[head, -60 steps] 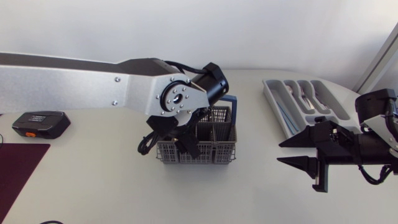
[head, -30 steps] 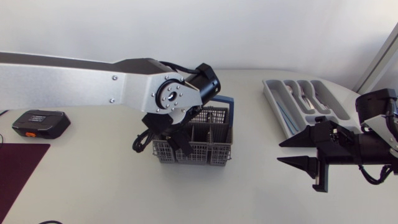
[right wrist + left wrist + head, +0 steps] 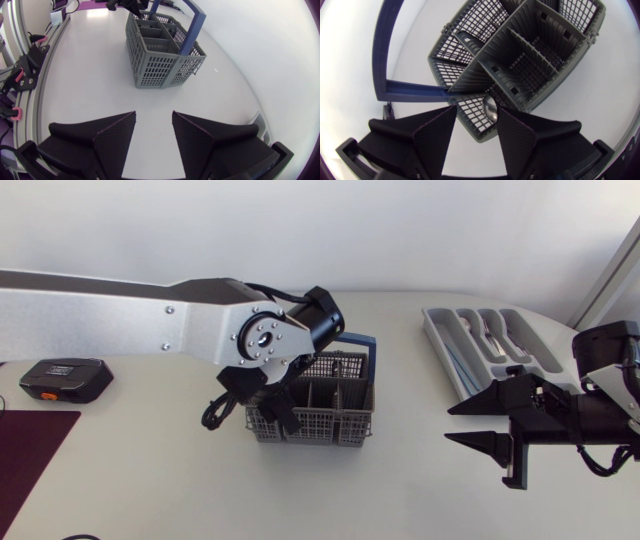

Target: Unload the cutlery basket into the drawer organizer.

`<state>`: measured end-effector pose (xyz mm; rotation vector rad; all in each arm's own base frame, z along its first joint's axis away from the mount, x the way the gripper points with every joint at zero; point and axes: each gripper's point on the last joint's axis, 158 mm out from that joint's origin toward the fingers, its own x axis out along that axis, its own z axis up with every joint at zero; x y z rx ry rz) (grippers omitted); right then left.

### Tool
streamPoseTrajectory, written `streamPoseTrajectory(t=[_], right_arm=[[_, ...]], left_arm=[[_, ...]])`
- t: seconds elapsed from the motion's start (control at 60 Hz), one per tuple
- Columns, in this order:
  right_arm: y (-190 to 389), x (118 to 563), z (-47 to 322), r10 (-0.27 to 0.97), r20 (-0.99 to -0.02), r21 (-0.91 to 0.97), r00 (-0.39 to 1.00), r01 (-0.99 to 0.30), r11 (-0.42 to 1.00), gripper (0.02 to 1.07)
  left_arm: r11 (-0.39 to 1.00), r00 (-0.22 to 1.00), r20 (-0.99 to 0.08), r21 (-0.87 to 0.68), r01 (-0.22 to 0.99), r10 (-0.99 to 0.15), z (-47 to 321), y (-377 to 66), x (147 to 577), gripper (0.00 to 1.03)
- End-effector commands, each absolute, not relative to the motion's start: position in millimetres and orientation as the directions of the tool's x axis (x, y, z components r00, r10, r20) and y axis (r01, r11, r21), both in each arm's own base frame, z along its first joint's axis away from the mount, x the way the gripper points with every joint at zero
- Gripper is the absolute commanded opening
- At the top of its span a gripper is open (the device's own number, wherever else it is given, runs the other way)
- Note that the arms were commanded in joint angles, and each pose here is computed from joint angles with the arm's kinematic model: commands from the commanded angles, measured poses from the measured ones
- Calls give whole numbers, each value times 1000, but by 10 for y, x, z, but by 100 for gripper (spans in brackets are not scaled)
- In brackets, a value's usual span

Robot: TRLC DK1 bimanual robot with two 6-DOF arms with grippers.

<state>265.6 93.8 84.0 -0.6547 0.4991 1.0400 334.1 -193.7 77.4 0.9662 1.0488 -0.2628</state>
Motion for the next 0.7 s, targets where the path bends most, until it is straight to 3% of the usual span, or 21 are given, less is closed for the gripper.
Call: streamPoseTrajectory(t=[0.0,0.133,0.267,0.683], right_arm=[[969,2587,769,624,-664,-230,413,-906,355,57],[981,2587,779,623,-664,-236,413,-907,350,57],[986,2590,797,623,-663,-240,416,-905,350,57],[1024,2564,764,616,-677,-232,403,-911,342,57]], left_arm=[[565,490,-823,558,608,287,715,-1774,3285,42],[575,487,-823,558,598,292,676,-1717,3313,28],[566,508,-814,568,598,280,695,-1727,3345,3],[551,606,-772,596,584,192,1176,-1790,3401,3]])
